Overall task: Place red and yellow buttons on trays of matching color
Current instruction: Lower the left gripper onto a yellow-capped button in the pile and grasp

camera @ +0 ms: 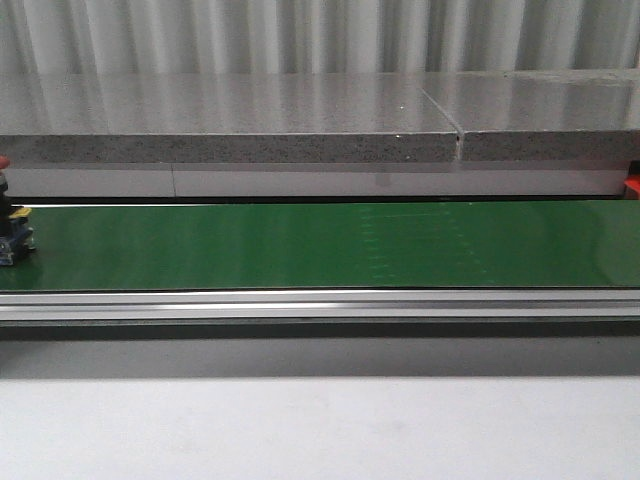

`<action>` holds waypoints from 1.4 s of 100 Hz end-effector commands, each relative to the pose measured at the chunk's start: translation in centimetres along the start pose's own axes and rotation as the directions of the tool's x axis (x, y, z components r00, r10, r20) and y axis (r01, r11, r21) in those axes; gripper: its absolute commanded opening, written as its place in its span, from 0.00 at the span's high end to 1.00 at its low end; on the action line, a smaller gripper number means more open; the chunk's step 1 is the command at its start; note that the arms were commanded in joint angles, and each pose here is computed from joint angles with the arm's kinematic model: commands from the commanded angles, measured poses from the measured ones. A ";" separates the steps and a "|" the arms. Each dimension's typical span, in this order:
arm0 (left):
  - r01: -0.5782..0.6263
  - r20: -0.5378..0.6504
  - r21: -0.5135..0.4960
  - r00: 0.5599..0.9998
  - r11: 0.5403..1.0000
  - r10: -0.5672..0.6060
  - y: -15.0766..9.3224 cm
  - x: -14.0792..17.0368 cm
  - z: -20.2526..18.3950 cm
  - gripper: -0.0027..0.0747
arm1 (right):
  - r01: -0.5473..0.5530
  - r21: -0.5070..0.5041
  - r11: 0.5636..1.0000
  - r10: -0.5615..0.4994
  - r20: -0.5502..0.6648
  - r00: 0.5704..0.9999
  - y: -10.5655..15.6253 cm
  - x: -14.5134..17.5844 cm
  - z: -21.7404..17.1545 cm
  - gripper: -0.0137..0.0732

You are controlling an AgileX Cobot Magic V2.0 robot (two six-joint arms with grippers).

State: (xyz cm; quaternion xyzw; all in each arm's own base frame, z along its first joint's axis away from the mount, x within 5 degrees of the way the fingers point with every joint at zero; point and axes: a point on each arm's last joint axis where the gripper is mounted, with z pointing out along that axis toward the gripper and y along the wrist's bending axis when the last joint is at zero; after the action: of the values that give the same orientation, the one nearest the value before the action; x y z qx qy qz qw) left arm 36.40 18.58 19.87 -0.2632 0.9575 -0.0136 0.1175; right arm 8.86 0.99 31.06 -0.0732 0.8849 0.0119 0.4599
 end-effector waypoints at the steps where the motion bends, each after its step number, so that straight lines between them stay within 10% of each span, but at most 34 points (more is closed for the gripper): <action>1: 0.019 0.096 0.021 0.995 1.000 -0.021 -0.3 -0.8 -2.7 0.37 | 0.000 0.004 1.000 0.000 0.082 0.997 -0.1 -1.1 -0.4 0.92; 40: -0.013 0.095 0.019 0.995 1.000 0.012 -0.4 -0.7 -3.0 0.80 | 0.000 0.004 1.000 0.000 0.082 0.997 -0.1 -1.1 -0.4 0.92; 140: -0.227 0.255 0.046 0.944 0.973 0.209 -5.6 6.4 -12.9 0.82 | 0.000 0.004 1.000 0.000 0.082 0.997 -0.1 -1.1 -0.4 0.92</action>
State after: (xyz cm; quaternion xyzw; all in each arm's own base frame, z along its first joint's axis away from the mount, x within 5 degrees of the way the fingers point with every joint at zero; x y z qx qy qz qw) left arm 31.36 11.11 29.15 -0.1621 0.9690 -0.0051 0.1864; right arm 8.86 0.99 31.06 -0.0732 0.8849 0.0119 0.4599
